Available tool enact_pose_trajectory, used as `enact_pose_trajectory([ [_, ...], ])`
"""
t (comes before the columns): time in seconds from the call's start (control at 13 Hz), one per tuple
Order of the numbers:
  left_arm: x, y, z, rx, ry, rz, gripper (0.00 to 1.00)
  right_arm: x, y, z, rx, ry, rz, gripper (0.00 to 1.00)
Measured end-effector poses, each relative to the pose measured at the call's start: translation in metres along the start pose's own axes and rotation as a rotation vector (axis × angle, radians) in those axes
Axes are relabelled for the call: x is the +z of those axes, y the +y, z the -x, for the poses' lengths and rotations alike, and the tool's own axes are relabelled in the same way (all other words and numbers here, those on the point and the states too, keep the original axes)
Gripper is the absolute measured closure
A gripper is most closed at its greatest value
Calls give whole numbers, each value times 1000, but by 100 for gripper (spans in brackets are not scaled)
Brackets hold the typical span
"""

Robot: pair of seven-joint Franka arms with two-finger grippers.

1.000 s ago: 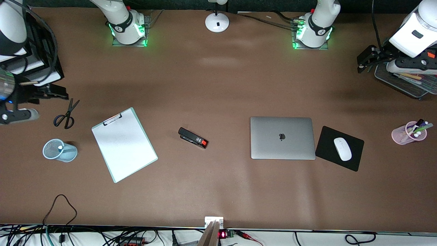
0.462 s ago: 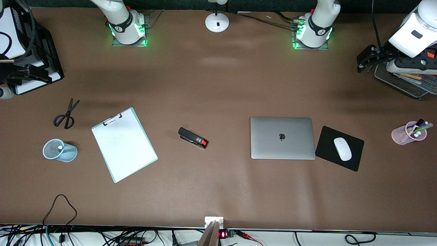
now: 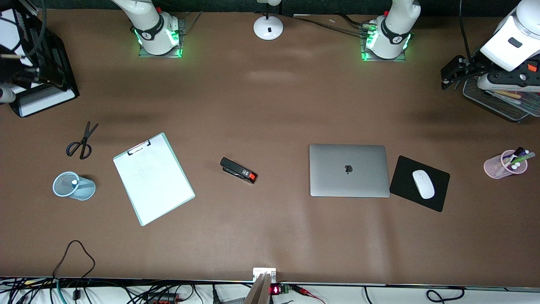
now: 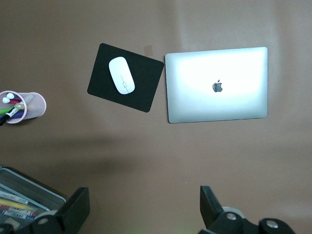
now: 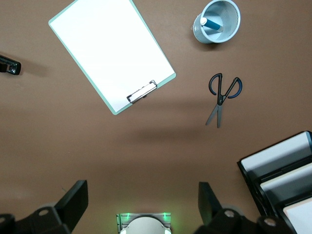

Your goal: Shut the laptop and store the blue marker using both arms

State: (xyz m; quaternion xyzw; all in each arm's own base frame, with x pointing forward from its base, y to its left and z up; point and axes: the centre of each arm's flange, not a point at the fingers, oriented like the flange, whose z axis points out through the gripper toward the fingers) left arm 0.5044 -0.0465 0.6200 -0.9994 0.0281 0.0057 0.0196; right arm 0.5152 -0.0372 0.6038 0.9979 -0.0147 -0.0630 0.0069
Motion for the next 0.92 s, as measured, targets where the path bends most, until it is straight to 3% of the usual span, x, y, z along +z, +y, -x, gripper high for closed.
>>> enact_pose_trajectory([
  [0.62,0,0,0,0,1,0,0,-16,7,5,13,55,-2,0],
  [0.92,0,0,0,0,1,0,0,-17,7,4,13,57,-2,0],
])
